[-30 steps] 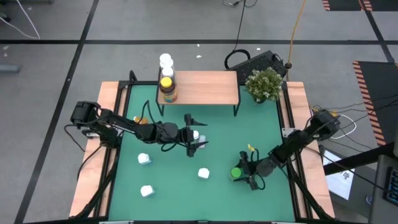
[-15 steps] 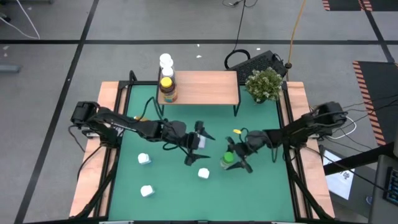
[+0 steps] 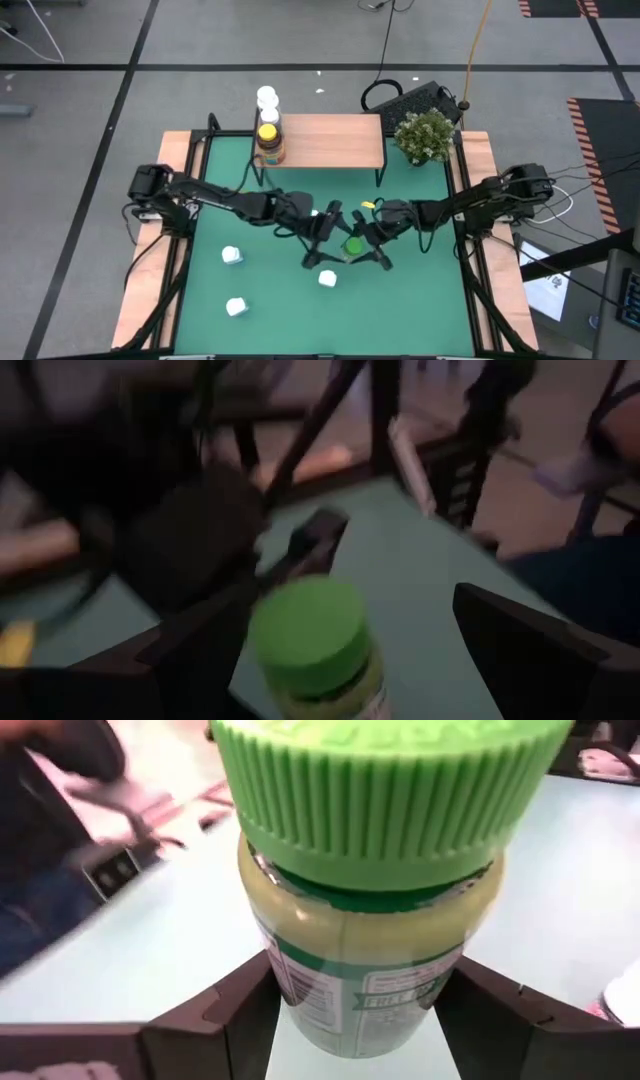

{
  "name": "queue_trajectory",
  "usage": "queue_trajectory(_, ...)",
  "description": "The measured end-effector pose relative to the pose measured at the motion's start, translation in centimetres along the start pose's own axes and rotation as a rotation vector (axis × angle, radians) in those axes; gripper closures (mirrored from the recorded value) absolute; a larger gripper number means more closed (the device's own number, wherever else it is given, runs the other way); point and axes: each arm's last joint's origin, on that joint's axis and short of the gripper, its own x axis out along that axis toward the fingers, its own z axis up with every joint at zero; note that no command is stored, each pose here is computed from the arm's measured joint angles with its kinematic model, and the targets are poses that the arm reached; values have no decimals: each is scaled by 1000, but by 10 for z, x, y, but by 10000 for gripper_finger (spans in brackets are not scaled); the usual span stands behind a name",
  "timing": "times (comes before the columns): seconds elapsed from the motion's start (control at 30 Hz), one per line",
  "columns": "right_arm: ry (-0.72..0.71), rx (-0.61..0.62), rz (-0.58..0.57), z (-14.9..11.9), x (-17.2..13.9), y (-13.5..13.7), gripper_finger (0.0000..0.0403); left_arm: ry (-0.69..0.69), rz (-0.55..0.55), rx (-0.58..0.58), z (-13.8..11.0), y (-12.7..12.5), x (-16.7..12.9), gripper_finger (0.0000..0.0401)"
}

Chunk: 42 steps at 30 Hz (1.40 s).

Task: Pick and place medicine bottles onto shelf by color
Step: Put the green pill bottle on the shelf

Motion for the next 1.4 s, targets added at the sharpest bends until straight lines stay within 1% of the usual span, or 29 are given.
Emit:
queue_trajectory(0.07, 12, -26, 9, -1, 1, 3, 180, 31, 5, -17, -4, 8, 11, 45)
queue_trajectory(0.17, 58, -15, -9, -5, 2, 6, 180, 88, -14, -23, -9, 9, 18, 45)
queue_trajectory(0.27, 66, -32, -14, -6, 2, 8, 180, 60, -61, -4, -6, 8, 18, 45)
queue_trajectory(0.43, 64, -48, -9, -5, 2, 9, 179, 59, -72, 8, -6, 9, 19, 45)
queue_trajectory(0.53, 69, -42, -17, -6, 2, 9, 179, 64, -57, 8, -6, 8, 19, 45)
queue_trajectory(0.7, 82, -68, -109, -6, 2, 6, 179, 86, 3, -34, -7, 9, 19, 46)
queue_trajectory(0.77, 80, -72, -113, -6, 2, 6, 179, 104, 16, -43, -9, 9, 19, 48)
queue_trajectory(0.87, 71, -78, -108, -5, 2, 7, 179, 119, 32, -38, -10, 8, 19, 71)
queue_trajectory(0.97, 68, -80, -109, -5, 2, 6, 179, 137, 26, -28, -11, 6, 19, 114)
queue_trajectory(1.07, 68, -87, -109, -4, 2, 6, 179, 126, 26, -21, -10, 7, 19, 158)
queue_trajectory(1.17, 69, -91, -109, -5, 2, 6, 179, 125, 20, -18, -10, 6, 19, 191)
queue_trajectory(1.27, 67, -92, -110, -4, 2, 6, 179, 122, 20, -18, -10, 6, 19, 208)
queue_trajectory(1.4, 68, -88, -111, -5, 2, 6, 179, 121, 24, -11, -10, 6, 20, 205)
